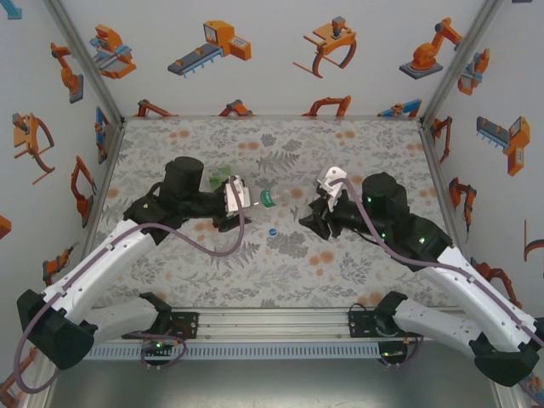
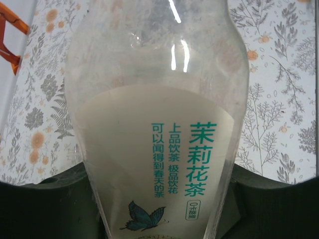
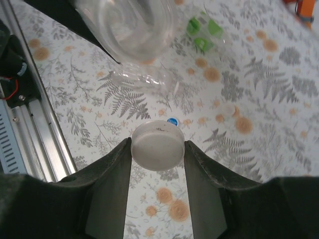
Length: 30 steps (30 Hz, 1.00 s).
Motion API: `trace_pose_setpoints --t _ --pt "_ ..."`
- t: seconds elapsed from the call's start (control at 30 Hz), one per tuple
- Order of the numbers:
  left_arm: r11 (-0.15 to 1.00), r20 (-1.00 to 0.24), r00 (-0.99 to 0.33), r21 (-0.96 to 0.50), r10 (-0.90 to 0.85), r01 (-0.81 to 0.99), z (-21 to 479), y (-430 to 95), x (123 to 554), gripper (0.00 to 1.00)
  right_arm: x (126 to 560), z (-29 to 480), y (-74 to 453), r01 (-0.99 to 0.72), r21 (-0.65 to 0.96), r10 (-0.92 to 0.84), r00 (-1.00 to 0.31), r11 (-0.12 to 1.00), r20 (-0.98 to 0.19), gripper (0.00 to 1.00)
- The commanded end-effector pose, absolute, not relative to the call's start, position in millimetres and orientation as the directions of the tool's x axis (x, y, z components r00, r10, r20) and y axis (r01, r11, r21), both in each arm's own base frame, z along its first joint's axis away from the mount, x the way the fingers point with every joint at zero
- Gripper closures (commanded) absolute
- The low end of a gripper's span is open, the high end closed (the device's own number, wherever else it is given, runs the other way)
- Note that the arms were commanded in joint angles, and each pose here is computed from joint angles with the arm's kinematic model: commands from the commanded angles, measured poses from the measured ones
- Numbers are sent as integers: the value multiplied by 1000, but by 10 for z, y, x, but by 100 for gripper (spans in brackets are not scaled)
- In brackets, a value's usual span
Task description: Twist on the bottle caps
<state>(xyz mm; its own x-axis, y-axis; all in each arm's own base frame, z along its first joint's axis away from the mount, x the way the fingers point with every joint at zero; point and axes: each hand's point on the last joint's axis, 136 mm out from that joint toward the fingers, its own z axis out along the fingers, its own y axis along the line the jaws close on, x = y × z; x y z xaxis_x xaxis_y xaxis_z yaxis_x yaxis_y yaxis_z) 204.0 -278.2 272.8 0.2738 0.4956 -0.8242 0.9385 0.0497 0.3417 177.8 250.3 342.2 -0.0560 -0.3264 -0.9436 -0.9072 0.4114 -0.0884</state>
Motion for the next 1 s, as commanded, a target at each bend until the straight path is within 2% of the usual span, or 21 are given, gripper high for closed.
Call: trace_pose_setpoints --t 0.0,0.4,0.7,0.97 --pt "-36 -817 329 355 473 934 2736 -2812 1887 100 1595 3736 2544 -926 -244 -305 153 288 -940 76" --pt "-121 -800 364 350 477 929 2654 -2853 1725 100 1397 3976 2615 -906 -392 -243 349 159 -905 78" --pt "-153 -794 376 347 477 925 2633 -2879 1655 100 1243 4034 2683 -920 -386 -183 369 68 -911 79" --pt "-184 -788 388 342 478 922 2603 -2900 1586 100 1216 4020 2735 -930 -367 -182 355 30 -917 79"
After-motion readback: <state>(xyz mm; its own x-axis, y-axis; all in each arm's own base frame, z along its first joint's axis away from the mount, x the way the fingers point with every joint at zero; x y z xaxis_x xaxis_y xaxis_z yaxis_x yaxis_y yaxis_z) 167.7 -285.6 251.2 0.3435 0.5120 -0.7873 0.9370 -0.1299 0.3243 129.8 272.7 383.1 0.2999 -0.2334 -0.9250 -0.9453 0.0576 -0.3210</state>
